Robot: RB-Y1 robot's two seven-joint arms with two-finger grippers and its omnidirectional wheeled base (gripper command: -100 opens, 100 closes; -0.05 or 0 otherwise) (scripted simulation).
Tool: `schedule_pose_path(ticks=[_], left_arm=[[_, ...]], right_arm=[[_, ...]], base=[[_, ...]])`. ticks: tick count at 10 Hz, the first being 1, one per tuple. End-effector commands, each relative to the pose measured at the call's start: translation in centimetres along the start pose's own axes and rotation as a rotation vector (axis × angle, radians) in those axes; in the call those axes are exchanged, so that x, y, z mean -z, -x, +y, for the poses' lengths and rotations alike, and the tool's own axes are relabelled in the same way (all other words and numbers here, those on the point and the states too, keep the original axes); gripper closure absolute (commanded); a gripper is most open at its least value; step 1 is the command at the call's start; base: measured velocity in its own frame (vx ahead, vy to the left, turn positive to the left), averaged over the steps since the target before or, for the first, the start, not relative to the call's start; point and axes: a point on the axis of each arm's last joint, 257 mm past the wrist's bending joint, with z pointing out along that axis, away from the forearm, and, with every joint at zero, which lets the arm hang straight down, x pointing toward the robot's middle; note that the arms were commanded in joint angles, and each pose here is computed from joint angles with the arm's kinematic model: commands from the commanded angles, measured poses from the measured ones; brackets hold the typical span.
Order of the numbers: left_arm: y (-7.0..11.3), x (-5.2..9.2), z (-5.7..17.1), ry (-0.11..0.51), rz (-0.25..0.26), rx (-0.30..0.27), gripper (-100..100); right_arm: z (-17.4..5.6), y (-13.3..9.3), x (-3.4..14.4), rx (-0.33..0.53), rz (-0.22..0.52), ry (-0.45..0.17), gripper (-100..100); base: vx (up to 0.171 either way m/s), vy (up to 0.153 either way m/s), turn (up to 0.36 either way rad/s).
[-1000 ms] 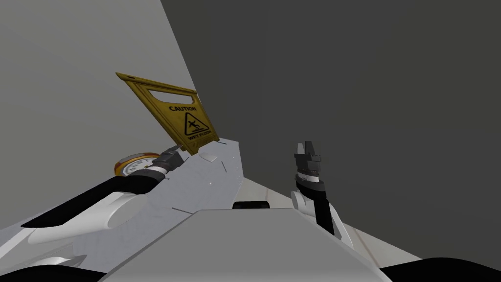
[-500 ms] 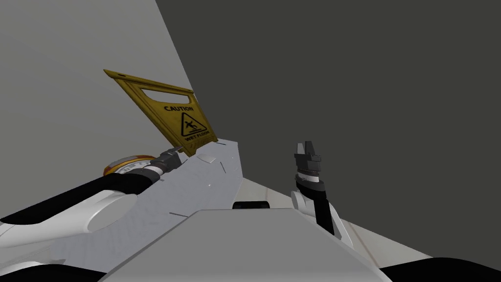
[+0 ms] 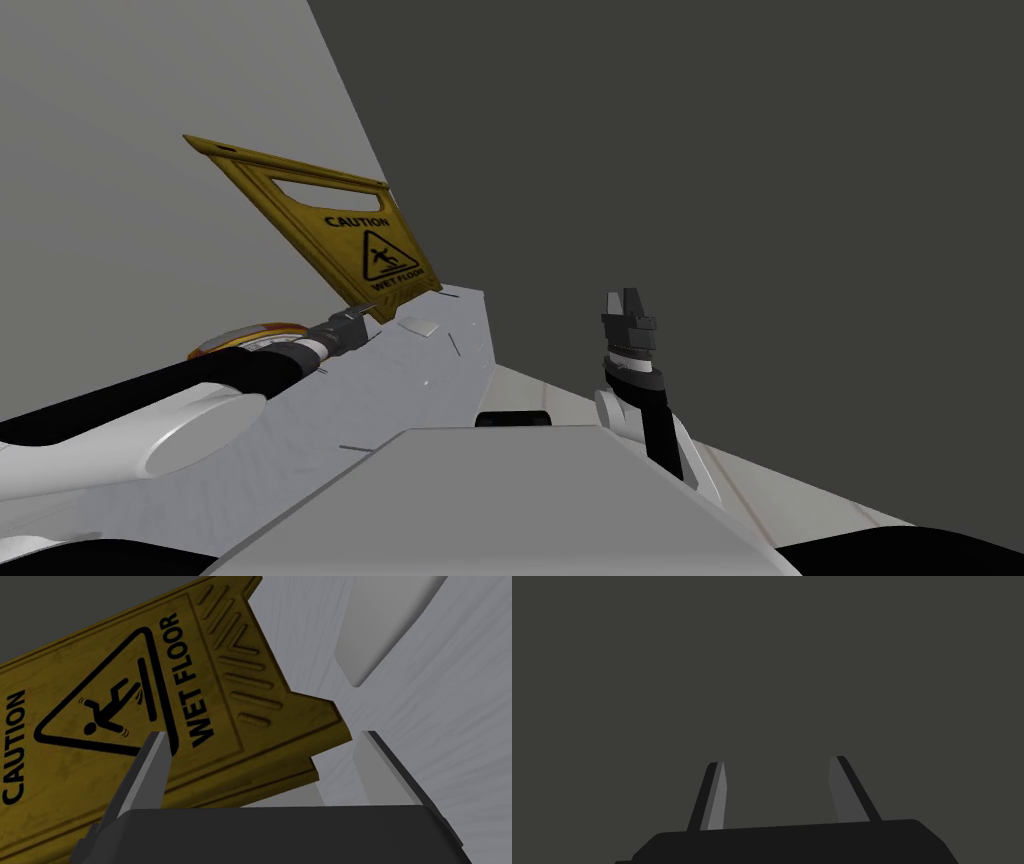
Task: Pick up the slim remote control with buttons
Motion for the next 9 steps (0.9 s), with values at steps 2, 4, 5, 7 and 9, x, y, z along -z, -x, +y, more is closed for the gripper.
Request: schedule_pose_path(ticks=[2,4,5,7,9], left_arm=[[0.2,0.4,0.7,0.071,0.017,-0.006,-100],[0.4,0.7,1.1,0.124,0.030,-0.015,-100],[0.3,0.8,1.8,0.150,0.033,-0.012,-100],[0.4,1.2,2.3,0.205,0.047,-0.020,-100],[0.4,1.4,3.2,0.243,0.049,-0.018,-100]], right_arm=[[0.0,0.0,0.0,0.000,0.000,0.000,0],[0.0,0.0,0.0,0.000,0.000,0.000,0],[0.0,0.0,0.0,0.000,0.000,0.000,0],[0.0,0.0,0.0,0.000,0.000,0.000,0],[0.0,0.0,0.0,0.000,0.000,0.000,0]], base=[[0.014,0.019,-0.101],[0.013,0.014,-0.067],[0.019,0.020,-0.086],[0.017,0.014,-0.041],[0.017,0.016,-0.053]])
